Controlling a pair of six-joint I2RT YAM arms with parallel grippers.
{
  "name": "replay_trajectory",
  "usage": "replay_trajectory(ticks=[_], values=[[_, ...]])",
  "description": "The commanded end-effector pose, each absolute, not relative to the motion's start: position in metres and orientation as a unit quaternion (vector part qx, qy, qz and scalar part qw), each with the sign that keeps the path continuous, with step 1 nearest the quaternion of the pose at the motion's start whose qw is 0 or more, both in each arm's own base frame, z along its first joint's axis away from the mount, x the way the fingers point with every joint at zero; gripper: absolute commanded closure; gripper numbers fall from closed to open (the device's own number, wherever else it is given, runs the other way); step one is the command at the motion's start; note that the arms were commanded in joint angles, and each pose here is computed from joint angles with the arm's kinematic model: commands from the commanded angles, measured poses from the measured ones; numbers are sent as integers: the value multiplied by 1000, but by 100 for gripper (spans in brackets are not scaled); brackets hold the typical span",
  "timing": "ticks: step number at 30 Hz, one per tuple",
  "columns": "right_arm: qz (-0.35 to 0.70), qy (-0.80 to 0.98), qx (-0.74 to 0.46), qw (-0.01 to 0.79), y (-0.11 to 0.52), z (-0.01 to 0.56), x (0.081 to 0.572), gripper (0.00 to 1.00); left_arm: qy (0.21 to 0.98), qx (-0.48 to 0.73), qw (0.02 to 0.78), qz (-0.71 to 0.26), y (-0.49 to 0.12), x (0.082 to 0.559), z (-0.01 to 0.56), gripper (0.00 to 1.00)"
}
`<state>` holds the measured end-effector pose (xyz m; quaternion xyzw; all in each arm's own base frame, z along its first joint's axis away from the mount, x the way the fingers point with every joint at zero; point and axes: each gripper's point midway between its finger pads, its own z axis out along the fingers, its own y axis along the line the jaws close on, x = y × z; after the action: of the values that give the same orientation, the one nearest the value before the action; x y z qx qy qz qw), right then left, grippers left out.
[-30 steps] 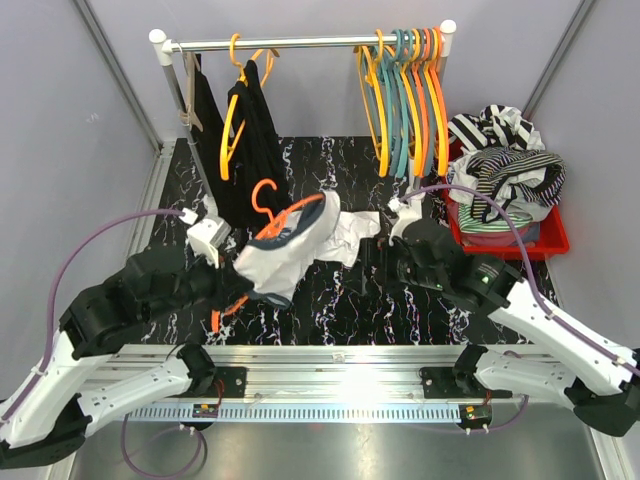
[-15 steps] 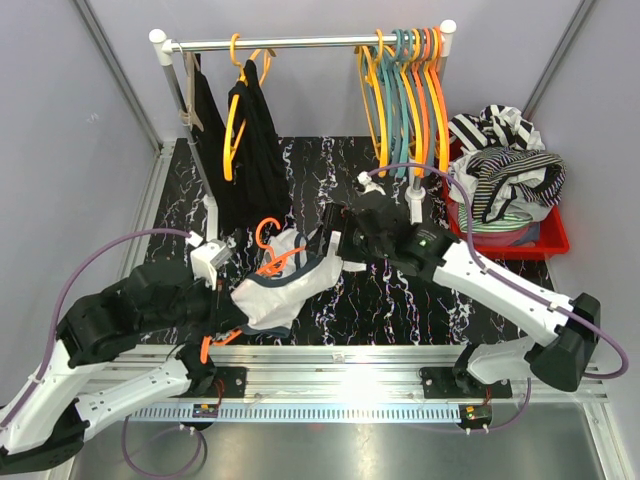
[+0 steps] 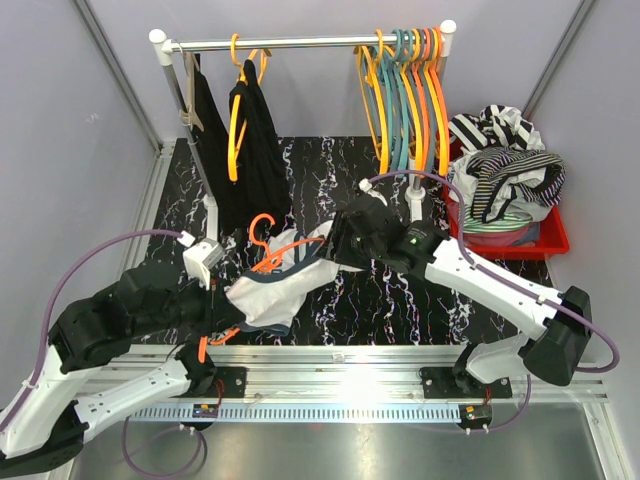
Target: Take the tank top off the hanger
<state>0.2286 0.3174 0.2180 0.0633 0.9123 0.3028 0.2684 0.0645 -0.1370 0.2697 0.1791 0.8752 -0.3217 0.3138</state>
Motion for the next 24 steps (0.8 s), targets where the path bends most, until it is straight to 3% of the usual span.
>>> replay_trajectory(ticks=[1, 3, 4, 7, 12, 17, 20, 24], values=[[291, 910, 74, 286, 317, 217, 238, 51, 844, 187, 355, -356, -146, 70, 299, 100], [283, 911, 76, 289, 314, 215, 241, 63, 842, 185, 360, -355, -145, 71, 300, 100], [278, 913, 78, 289, 311, 213, 241, 79, 842, 180, 368, -350, -141, 73, 302, 100], [252, 918, 83, 296, 297, 211, 241, 100, 851, 159, 382, -324, -127, 77, 300, 100], [171, 927, 149, 297, 243, 182, 242, 100, 839, 114, 428, -317, -107, 83, 317, 100], [186, 935, 166, 251, 239, 147, 239, 100, 825, 115, 435, -342, -114, 82, 325, 100], [256, 946, 97, 173, 276, 134, 222, 100, 815, 119, 438, -360, -123, 83, 332, 100], [456, 885, -55, 79, 348, 164, 186, 100, 805, 106, 458, -361, -126, 93, 338, 100]])
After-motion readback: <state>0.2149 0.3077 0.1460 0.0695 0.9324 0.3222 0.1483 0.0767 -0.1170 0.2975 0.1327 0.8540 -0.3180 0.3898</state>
